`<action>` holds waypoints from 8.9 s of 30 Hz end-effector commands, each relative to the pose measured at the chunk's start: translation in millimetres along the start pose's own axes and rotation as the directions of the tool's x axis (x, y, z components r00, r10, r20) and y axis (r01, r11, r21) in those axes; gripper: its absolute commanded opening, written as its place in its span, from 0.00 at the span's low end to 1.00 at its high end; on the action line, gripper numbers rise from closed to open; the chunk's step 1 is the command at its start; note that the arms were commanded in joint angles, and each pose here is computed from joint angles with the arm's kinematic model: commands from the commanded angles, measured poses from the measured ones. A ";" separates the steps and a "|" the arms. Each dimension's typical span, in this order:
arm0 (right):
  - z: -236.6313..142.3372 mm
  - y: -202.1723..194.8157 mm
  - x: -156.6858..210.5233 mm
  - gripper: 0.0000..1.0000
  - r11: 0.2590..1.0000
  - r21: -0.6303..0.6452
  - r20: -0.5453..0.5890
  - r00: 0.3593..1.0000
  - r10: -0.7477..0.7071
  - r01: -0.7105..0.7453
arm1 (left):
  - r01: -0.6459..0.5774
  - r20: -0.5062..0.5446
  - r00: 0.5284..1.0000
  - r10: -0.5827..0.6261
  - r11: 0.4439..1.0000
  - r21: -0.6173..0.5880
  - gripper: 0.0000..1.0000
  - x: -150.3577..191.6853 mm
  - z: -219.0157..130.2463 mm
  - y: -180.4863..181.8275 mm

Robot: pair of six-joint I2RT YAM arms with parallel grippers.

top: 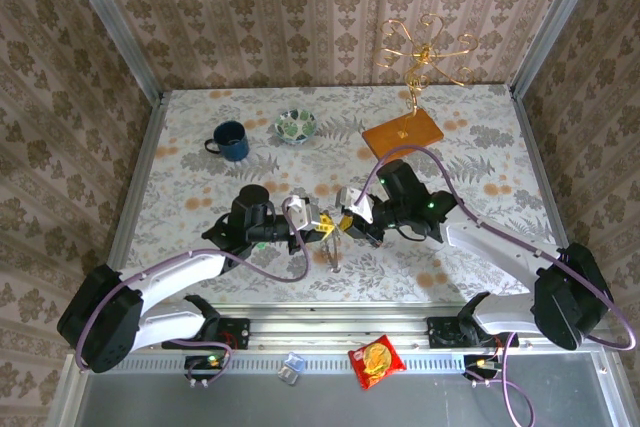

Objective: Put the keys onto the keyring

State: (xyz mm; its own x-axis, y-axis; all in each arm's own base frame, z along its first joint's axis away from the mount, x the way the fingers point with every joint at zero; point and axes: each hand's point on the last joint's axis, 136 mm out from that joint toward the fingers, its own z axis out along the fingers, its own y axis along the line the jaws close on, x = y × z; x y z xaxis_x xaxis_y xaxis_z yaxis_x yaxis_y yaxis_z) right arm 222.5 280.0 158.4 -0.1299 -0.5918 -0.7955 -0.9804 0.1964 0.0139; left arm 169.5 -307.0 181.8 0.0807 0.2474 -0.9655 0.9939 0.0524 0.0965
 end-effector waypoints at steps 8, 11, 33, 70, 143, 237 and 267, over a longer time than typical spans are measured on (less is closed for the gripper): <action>-14.6 5.2 -18.1 0.24 1.000 0.012 0.108 0.994 -0.025 0.024 | -0.034 0.087 0.996 0.036 0.999 -0.015 0.00 -19.0 -3.6 0.7; -13.4 6.7 -19.6 0.25 1.000 -0.001 0.124 0.992 -0.021 0.021 | -0.017 0.114 0.993 0.018 1.000 -0.012 0.00 -22.2 -3.1 0.8; -11.9 4.9 -29.8 0.00 0.999 -0.016 0.173 0.985 -0.026 0.029 | 0.045 0.170 0.984 -0.046 0.999 0.013 0.00 -26.5 -2.2 -1.2; -19.2 10.2 -32.8 0.16 0.987 0.024 -0.060 0.986 -0.154 0.156 | -0.017 0.020 1.000 0.016 0.999 0.038 0.00 -14.3 0.8 -1.0; -3.4 -2.8 0.7 0.00 0.995 0.098 0.012 0.999 -0.037 0.035 | 0.015 0.126 0.992 -0.009 0.999 -0.045 0.00 -27.4 -4.1 8.4; -33.7 -5.8 -24.1 0.00 0.996 0.088 -0.126 0.992 -0.006 0.017 | -0.056 -0.013 0.998 0.055 0.968 -0.243 0.80 -10.1 -21.2 27.0; 68.0 -57.8 -11.7 0.00 0.974 0.124 -0.113 0.973 0.202 -0.187 | 0.318 0.237 0.930 -0.282 0.289 -0.903 1.00 14.0 -192.9 134.3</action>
State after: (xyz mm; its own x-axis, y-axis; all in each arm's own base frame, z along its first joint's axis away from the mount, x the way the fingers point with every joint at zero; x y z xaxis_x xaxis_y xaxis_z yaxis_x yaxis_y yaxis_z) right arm 283.9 353.0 147.6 -0.3220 -0.5616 -0.7622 -0.9240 0.3617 0.1239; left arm 285.0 -112.5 215.4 -0.1854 0.0262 -0.9823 0.2739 0.9614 -0.0260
